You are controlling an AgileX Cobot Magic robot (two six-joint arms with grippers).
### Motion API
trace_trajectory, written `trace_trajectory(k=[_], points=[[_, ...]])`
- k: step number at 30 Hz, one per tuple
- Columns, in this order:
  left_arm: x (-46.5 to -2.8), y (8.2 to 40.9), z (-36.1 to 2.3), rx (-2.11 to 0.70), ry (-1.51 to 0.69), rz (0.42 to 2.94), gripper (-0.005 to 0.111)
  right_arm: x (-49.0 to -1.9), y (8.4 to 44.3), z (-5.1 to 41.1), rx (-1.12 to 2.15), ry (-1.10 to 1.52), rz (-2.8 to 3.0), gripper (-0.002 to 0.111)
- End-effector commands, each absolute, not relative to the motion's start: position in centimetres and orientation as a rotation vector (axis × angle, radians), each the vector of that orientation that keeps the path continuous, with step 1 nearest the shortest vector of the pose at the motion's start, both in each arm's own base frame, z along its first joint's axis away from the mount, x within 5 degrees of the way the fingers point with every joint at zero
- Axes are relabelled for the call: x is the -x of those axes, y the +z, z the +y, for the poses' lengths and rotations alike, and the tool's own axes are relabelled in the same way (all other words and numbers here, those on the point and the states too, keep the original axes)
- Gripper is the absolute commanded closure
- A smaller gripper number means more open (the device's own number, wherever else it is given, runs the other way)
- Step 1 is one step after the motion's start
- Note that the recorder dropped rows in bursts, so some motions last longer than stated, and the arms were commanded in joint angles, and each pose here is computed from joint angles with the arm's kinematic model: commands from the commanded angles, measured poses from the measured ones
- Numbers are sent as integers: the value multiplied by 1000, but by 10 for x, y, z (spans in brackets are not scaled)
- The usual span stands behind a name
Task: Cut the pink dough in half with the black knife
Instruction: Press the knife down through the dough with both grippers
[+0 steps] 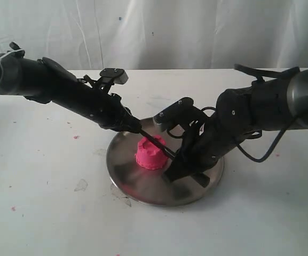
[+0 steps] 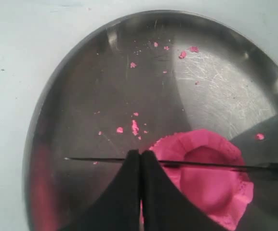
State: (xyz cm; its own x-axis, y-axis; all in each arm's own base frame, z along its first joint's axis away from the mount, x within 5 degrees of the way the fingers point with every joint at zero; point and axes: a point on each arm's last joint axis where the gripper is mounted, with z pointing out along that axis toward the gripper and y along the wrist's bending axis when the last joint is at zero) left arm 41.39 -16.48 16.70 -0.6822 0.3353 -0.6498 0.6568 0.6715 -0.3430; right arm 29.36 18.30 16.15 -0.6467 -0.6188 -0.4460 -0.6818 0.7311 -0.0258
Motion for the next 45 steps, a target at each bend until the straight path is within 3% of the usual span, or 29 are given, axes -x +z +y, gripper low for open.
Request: trace_trajectory(k=[1,45], points=[[-415,152,-164,-757,-786,2376,107,-296,165,184,990,204,2503,103],[-418,143,-163,-733,-754,2388,107,-296,156,185,1012,201,2553,103]])
